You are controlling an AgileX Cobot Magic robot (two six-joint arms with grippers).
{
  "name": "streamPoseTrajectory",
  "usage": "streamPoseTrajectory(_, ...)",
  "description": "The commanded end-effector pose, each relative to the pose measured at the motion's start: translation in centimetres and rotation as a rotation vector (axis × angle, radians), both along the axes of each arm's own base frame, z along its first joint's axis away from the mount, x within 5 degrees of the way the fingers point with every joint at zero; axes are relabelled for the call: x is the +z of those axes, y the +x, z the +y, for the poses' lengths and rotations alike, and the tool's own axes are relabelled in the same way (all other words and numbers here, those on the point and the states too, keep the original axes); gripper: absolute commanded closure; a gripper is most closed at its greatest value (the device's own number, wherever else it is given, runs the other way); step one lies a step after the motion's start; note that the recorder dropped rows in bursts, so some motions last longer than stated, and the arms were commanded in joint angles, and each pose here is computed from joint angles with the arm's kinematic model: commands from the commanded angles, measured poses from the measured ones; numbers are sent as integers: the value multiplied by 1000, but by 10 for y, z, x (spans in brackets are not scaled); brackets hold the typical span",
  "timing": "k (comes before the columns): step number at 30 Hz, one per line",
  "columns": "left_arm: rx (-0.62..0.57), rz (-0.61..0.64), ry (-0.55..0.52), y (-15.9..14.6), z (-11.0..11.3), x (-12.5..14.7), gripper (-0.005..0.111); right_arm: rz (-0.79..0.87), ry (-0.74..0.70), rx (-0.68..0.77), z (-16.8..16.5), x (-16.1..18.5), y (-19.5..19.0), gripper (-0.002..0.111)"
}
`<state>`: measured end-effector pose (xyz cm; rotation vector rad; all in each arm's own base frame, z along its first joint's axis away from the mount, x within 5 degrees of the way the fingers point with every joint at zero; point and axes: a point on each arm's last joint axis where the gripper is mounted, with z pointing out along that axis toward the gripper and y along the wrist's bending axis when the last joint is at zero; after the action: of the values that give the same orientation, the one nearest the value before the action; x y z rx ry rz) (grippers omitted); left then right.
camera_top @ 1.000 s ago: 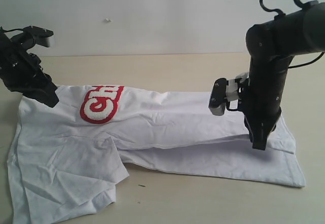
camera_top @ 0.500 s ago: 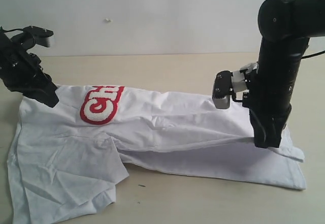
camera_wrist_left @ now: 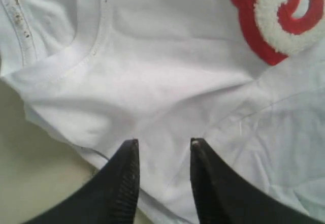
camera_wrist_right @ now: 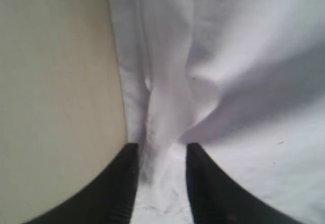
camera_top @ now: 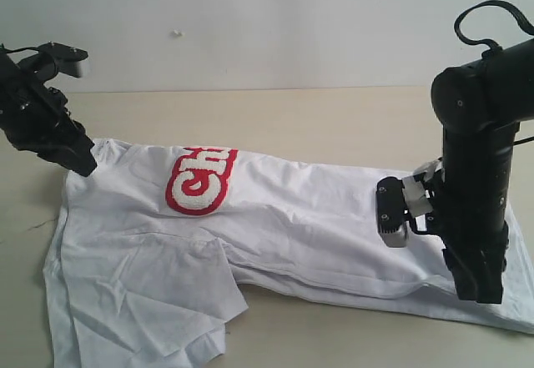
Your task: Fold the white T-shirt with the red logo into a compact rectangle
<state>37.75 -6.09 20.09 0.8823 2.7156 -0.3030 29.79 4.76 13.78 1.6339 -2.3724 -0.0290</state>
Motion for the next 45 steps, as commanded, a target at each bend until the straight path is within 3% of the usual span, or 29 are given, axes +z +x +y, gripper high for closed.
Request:
streamPoseTrajectory(1,-3,-9,-5,-1,-1,3,72,-1,-31,25,-3,0,0,50)
streamPoseTrajectory(5,-3,-7,-5,-1,-1,2,72,-16,-175,66,-16,5,1,63)
streamPoseTrajectory(7,-3,-7,-5,-1,-1,2,72,-111,-189,42,-17,12,7,75)
streamPoseTrajectory(8,-3,-7,-5,-1,-1,2,72,-164,-180,-6,-16,12,10,87)
streamPoseTrajectory(12,-1,0,-15,-1,-2,3,72,-192,-169,-60,-13,-1,16,108)
streamPoseTrajectory(15,-46,40,-25,-6,-4,0,72,-220,-282,-179,-20,-37,25,108)
streamPoseTrajectory(19,-149,73,-13,-20,-5,-20,72,-245,-389,-182,-28,-65,30,108)
streamPoseTrajectory(24,-104,22,10,-23,-3,-40,72,-334,-352,-220,-25,-70,37,108)
streamPoseTrajectory(28,-95,103,-12,-22,-11,-70,72,-337,-314,-272,-22,-72,37,108)
streamPoseTrajectory(34,-87,115,37,-19,-27,-101,72,-328,-312,-286,-21,-72,36,108)
streamPoseTrajectory(37,-72,104,132,-17,-19,-105,72,-327,-317,-283,-22,-72,36,108)
streamPoseTrajectory(40,3,105,231,-14,3,-106,72,-330,-317,-278,-22,-72,36,108)
streamPoseTrajectory(45,90,136,263,-12,36,-107,72,-350,-310,-273,-21,-70,41,108)
